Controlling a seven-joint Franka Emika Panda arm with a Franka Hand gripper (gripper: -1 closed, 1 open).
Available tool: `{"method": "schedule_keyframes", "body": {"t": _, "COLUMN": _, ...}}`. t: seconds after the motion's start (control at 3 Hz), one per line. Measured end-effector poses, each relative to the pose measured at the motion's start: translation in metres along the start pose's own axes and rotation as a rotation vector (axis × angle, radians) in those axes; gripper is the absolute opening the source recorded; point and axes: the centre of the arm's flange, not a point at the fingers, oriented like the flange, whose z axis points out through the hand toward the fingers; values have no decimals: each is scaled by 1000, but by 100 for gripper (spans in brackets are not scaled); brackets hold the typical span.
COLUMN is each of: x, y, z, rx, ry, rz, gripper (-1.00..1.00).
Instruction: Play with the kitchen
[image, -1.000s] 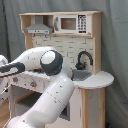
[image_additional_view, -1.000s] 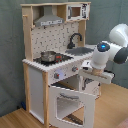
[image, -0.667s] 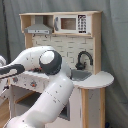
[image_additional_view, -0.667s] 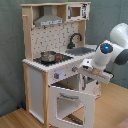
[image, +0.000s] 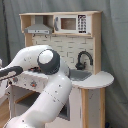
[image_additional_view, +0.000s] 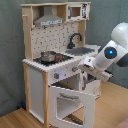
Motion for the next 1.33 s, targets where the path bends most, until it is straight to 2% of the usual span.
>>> {"method": "schedule_keyframes", "body": {"t": 0.67, "x": -23, "y": -1, "z": -10, "rx": -254, "ry": -43, "rz": -14, "gripper": 100}}
{"method": "schedule_keyframes", "body": {"t": 1.33, "x": -44, "y": -19, "z": -1, "rx": -506, "ry": -67, "rz": -38, "gripper": 100}}
